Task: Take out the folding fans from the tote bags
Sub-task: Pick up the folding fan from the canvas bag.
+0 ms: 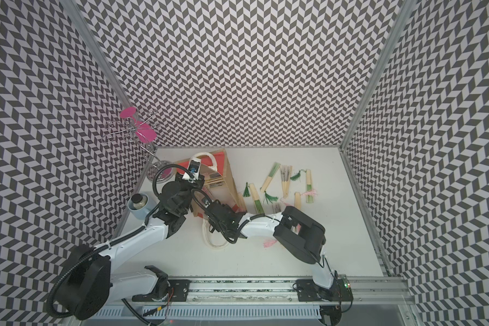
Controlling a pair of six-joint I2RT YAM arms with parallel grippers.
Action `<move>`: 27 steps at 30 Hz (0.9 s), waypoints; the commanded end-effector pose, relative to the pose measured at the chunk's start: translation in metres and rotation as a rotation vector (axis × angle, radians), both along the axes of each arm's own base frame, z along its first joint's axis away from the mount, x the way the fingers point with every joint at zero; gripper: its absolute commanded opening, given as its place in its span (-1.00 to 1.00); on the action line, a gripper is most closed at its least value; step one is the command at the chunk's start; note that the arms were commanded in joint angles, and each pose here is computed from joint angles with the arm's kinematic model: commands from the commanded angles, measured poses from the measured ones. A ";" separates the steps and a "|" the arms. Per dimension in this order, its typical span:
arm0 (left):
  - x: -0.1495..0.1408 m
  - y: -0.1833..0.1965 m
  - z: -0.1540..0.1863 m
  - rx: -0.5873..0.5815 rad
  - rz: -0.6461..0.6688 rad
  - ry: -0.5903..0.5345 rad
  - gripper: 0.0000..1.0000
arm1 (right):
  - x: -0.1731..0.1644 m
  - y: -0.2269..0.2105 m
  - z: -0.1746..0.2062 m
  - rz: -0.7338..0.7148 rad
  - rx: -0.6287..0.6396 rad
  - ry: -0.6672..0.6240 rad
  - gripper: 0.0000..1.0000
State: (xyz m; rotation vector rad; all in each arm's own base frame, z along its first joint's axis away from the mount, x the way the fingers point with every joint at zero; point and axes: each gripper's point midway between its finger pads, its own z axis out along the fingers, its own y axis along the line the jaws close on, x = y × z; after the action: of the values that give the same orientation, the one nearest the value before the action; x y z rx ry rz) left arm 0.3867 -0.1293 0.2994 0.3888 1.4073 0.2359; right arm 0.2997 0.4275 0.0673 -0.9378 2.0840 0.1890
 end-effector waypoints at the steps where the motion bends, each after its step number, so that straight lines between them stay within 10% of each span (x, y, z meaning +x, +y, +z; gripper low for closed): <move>1: -0.008 -0.002 0.026 -0.042 -0.034 -0.077 -1.00 | 0.016 0.007 0.000 -0.009 0.020 -0.002 -0.08; 27: -0.008 -0.002 0.027 -0.031 -0.033 -0.079 -1.00 | 0.009 0.021 -0.017 0.089 0.072 0.148 -0.30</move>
State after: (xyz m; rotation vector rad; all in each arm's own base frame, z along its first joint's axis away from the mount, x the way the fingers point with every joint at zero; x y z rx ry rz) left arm 0.3872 -0.1285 0.2997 0.3918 1.4053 0.2347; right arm 0.3049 0.4455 0.0428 -1.0221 2.1465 0.3422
